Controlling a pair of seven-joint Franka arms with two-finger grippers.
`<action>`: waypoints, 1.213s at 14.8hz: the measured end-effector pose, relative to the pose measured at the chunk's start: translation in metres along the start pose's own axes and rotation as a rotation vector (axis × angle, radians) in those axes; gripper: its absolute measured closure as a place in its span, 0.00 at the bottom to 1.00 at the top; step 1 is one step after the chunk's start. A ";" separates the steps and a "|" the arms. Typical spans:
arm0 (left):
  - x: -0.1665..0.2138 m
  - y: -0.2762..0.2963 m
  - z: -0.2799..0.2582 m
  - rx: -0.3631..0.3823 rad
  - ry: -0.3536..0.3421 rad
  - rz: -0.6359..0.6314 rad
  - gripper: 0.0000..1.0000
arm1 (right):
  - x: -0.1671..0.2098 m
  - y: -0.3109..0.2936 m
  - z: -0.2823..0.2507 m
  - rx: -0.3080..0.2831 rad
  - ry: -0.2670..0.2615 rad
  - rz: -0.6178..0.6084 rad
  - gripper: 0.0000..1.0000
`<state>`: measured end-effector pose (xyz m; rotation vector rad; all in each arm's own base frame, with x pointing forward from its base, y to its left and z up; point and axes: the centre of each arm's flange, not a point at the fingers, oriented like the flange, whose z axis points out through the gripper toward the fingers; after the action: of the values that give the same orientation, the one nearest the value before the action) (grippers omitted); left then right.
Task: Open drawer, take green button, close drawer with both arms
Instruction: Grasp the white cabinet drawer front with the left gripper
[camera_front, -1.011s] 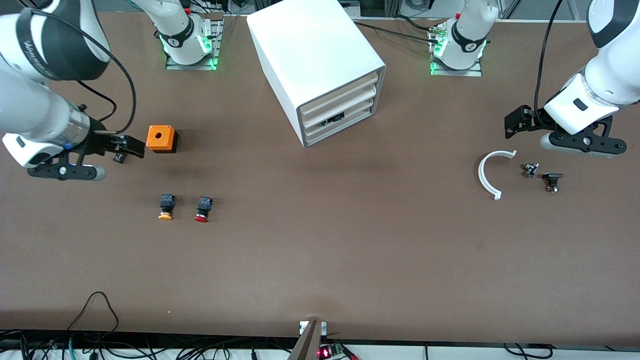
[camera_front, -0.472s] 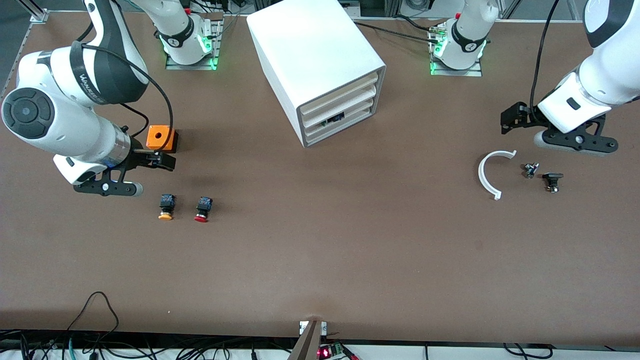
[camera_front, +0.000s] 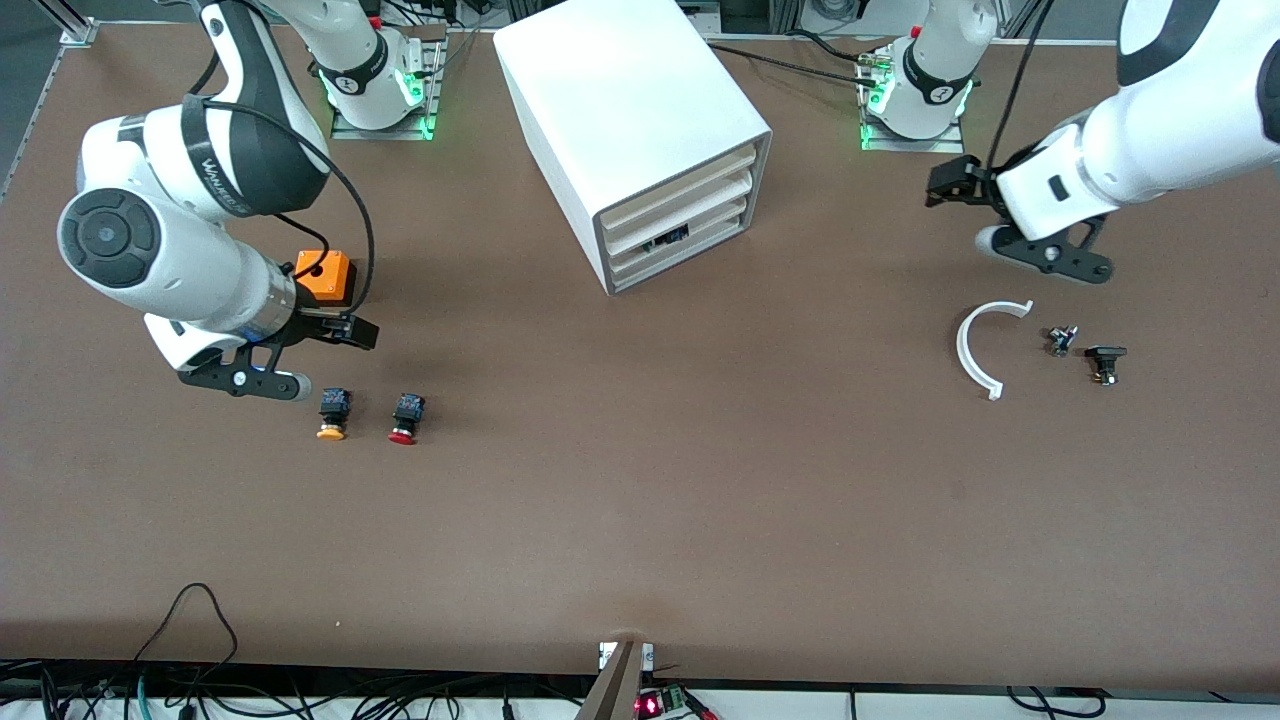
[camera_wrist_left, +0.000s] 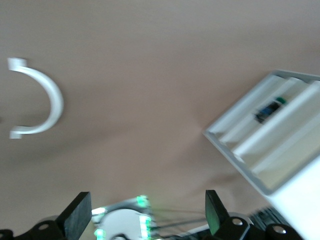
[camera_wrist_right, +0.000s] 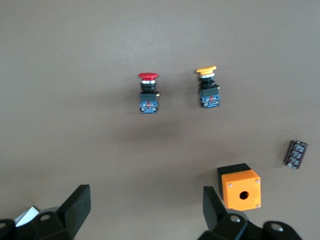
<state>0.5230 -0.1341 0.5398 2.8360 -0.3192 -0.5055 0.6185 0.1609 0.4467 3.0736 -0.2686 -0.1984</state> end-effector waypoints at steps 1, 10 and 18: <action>0.007 0.004 0.009 -0.061 -0.021 0.004 0.00 | -0.002 -0.008 0.000 0.000 0.001 0.017 0.00; 0.092 -0.007 0.122 -0.465 -0.145 0.256 0.00 | -0.009 -0.089 -0.005 0.028 0.050 0.084 0.00; 0.117 -0.023 0.215 -0.655 0.027 0.428 0.00 | -0.015 -0.137 -0.008 0.059 0.074 0.212 0.00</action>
<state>0.5558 -0.1842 0.3014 2.0640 -0.6069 -0.3867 0.6277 0.2982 0.4484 3.0709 -0.6022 -0.0678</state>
